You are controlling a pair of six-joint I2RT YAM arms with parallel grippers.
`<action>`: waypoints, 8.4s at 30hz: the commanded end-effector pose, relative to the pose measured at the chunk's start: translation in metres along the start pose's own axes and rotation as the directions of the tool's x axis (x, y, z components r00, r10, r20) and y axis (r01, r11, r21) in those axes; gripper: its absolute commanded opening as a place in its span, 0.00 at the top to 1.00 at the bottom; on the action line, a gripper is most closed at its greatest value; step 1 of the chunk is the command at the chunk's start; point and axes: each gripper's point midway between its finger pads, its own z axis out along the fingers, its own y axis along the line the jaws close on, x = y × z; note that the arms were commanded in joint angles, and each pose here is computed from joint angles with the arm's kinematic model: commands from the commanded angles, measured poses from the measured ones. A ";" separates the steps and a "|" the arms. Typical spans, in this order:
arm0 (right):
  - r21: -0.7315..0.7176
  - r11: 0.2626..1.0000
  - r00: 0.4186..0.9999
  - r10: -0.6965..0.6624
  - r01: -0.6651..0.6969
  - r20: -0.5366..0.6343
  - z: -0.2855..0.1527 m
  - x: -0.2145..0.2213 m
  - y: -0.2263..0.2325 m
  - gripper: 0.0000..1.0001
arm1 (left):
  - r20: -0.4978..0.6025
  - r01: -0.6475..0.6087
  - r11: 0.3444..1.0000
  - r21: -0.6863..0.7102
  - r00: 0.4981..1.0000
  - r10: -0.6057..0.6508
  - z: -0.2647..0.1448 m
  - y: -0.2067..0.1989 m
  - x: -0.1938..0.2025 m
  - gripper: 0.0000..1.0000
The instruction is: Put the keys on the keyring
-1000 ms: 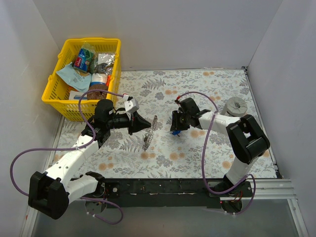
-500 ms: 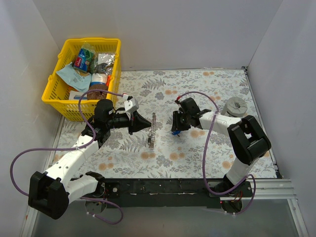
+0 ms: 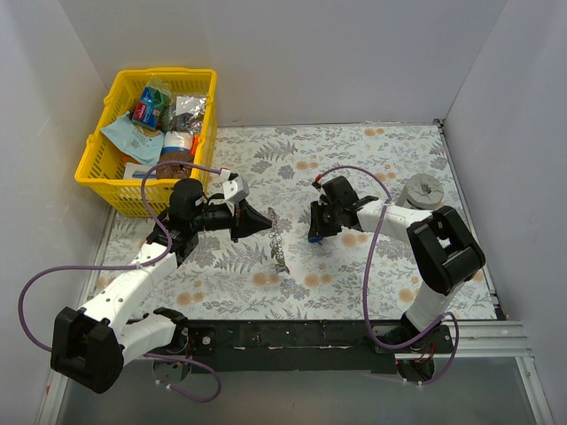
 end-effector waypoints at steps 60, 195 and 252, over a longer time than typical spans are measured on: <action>-0.133 0.983 0.992 -0.126 0.129 0.031 -0.004 -0.025 0.040 0.99 | 0.013 -0.043 0.999 0.002 0.999 0.043 -0.004 -0.003 -0.002 1.00; -0.364 0.471 0.585 -0.511 0.804 0.630 -0.159 -0.034 0.204 0.99 | -0.061 -0.191 0.981 -0.014 0.980 0.190 -0.011 0.002 0.023 1.00; -0.317 0.598 0.655 -0.512 0.737 0.556 -0.133 -0.037 0.188 0.99 | -0.031 -0.238 0.971 0.015 0.971 0.238 -0.015 -0.009 0.023 1.00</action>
